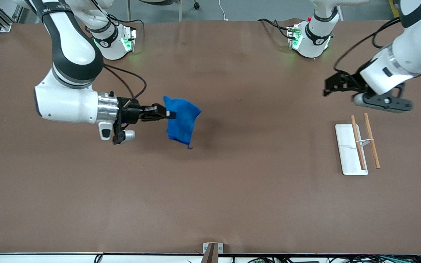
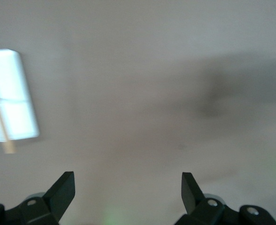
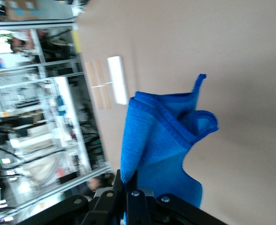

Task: Right arm passes towel to left arm to hang
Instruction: 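Carry the towel with the right gripper while the left gripper reaches toward it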

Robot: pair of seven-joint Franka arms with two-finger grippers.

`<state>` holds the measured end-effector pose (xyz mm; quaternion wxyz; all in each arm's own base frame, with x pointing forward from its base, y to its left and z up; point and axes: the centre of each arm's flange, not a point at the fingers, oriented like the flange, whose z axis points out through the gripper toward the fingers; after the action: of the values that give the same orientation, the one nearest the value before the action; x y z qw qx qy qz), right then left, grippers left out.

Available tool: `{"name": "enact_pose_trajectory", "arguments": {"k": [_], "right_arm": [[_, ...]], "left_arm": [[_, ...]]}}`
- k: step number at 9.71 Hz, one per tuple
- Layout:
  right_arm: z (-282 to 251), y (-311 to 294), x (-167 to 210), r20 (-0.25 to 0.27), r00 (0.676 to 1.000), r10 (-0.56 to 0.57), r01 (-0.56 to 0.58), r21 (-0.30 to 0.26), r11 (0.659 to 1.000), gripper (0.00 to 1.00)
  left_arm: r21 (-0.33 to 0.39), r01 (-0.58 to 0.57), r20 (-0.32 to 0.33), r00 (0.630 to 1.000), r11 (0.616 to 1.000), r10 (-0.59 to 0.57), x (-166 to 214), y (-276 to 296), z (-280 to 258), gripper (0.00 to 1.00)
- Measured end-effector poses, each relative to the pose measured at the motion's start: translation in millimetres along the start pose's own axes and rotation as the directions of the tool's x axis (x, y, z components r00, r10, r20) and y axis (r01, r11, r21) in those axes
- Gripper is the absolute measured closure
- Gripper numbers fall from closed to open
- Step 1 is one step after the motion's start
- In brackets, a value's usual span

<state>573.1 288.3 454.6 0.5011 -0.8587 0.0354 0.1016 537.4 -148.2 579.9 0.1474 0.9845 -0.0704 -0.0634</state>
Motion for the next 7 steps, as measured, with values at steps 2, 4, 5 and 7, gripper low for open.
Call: {"name": "enact_pose_trajectory", "arguments": {"k": [2,4,5,7], "right_arm": [[31.3,-23.0,-11.2,0.007,0.999,0.042,-0.042,0.156,0.987,0.97],[73.8,-34.3,-23.7,0.025,1.0,0.013,-0.02,0.316,0.949,0.97],[91.5,-29.7,-24.7,0.03,1.0,-0.003,-0.009,0.385,0.923,0.97],[116.0,-16.1,-22.6,0.045,0.999,-0.01,-0.011,0.451,0.892,0.97]], "left_arm": [[-0.179,-0.017,0.062,0.998,0.984,0.029,-2.3,8.9,22.4,0.0],[-0.398,0.01,0.136,0.989,0.917,0.048,-6.9,15.8,50.7,0.0],[-0.506,0.013,0.149,0.986,0.863,0.072,-8.3,14.9,65.2,0.0],[-0.691,0.045,0.17,0.98,0.721,0.103,-15.1,2.6,108.5,0.0]]}}
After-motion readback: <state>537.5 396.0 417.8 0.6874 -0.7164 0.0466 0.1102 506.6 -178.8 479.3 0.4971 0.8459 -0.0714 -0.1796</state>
